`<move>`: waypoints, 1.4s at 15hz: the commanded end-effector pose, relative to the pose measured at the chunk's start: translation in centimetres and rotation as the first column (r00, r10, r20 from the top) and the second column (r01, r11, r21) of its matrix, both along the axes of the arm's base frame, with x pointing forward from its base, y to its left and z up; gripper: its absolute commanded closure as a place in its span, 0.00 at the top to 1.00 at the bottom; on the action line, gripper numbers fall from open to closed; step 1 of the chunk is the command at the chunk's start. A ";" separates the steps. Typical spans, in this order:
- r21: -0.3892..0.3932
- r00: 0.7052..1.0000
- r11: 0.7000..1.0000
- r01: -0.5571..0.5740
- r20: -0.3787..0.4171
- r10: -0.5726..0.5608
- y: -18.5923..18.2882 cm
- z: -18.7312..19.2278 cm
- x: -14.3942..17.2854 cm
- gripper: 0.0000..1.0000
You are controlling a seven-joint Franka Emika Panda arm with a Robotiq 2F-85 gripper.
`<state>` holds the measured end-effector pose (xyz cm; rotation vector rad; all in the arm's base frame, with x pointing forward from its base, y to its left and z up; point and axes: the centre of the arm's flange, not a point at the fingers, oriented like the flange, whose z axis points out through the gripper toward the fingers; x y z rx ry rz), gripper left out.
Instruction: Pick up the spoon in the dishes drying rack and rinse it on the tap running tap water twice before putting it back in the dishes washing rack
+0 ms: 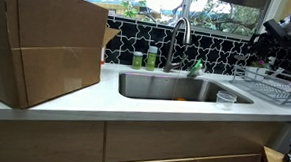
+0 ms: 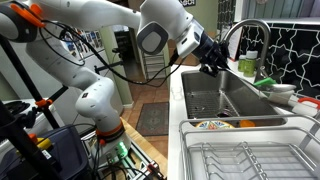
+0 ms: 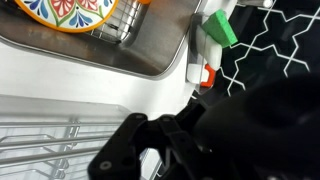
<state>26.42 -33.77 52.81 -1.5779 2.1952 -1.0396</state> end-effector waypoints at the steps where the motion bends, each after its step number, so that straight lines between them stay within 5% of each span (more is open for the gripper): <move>1: 0.000 1.000 1.000 -0.003 -0.003 0.003 0.1 -0.1 0.2 0.07; 4: 0.008 0.999 0.999 0.045 -0.018 -0.045 -1.1 -0.2 -0.3 0.02; 10: 0.045 0.994 0.994 0.103 -0.039 -0.102 -6.1 0.4 -7.3 0.02; 17: 0.195 0.976 0.975 -0.105 -0.169 0.139 -8.7 -3.3 -11.5 0.02; 21: 0.166 0.953 0.979 -0.119 -0.258 0.160 -9.7 -5.3 -12.0 0.02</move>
